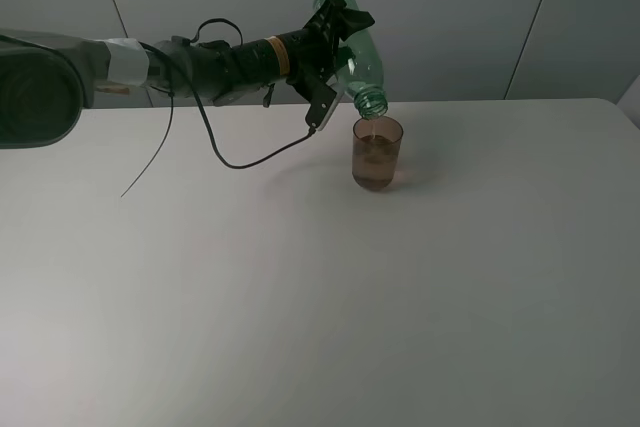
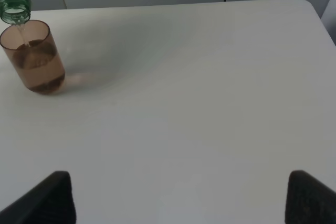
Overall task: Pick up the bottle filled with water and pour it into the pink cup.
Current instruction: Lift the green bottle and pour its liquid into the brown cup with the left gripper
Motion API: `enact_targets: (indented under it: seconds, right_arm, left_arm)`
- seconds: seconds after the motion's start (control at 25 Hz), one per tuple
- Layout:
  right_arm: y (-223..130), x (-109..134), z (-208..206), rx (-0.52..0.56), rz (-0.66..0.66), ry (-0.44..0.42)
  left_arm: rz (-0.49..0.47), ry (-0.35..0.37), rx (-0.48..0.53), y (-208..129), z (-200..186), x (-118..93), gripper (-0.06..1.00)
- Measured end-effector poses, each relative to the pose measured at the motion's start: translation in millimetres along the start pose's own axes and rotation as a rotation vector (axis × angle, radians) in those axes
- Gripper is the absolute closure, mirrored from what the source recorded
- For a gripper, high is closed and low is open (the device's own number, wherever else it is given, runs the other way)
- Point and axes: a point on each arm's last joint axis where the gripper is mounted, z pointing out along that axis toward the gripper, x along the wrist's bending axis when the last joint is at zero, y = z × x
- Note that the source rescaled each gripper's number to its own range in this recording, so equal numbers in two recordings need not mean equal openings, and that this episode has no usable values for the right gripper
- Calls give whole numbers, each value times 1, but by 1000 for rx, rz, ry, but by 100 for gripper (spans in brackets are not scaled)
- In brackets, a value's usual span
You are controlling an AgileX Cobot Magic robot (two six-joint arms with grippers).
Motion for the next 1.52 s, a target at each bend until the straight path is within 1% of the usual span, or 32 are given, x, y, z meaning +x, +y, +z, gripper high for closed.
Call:
enact_targets:
  seconds: [0.24, 0.68, 0.92, 1.16, 1.52]
  right_arm:
    - [0, 0, 0, 0, 0, 0]
    - [0, 0, 0, 0, 0, 0]
    - [0, 0, 0, 0, 0, 0]
    - [0, 0, 0, 0, 0, 0]
    - [0, 0, 0, 0, 0, 0]
  left_arm:
    - [35, 4, -1, 0, 0, 0, 94]
    - [75, 44, -23, 8, 3, 7, 94]
    - [144, 53, -25, 10, 4, 8, 94]
    - [167, 59, -28, 12, 5, 9, 94]
    - [169, 59, -28, 12, 5, 9, 94]
